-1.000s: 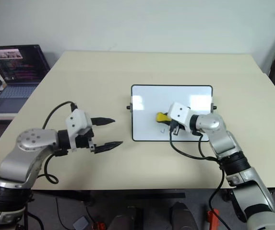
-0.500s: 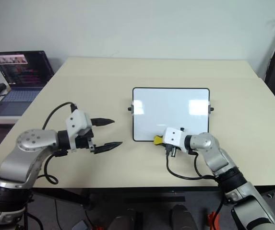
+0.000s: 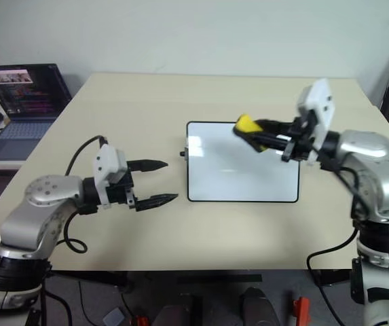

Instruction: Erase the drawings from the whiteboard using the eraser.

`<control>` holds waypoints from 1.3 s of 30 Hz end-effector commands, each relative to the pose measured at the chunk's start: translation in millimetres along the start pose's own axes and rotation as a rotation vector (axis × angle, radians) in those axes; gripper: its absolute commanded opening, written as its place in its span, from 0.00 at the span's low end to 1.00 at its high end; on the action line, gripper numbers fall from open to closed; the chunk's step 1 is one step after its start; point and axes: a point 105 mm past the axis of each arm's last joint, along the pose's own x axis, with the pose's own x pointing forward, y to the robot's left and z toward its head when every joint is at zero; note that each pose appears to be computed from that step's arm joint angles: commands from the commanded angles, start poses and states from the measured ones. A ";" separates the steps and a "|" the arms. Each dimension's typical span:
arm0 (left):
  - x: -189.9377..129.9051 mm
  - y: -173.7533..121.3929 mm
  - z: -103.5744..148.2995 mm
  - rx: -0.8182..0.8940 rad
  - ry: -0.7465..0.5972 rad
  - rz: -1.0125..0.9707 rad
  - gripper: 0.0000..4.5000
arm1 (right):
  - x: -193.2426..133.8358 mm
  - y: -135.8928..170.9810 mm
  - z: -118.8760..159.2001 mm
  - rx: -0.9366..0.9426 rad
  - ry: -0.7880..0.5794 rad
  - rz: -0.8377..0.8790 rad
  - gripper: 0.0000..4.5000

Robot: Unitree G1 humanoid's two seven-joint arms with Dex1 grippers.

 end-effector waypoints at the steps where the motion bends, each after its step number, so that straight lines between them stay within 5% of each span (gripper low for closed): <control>1: 12.6 -6.4 11.3 0.040 -0.043 -0.047 1.00 | -34.1 -45.4 -14.8 0.017 0.060 -0.258 0.15; 9: 56.2 -53.9 29.1 0.011 -0.173 -0.244 1.00 | -151.1 -118.2 -100.7 0.292 0.367 -0.886 0.15; 19: 89.9 -67.8 29.4 0.040 -0.195 -0.320 1.00 | -191.8 -105.0 -168.2 0.405 0.569 -0.966 0.15; 34: 89.6 -73.5 25.7 0.044 -0.195 -0.319 1.00 | -192.1 -108.3 -185.3 0.391 0.592 -0.950 0.15; 39: 88.5 -71.1 25.0 0.045 -0.195 -0.311 1.00 | -189.6 -111.2 -181.1 0.364 0.586 -0.943 0.50</control>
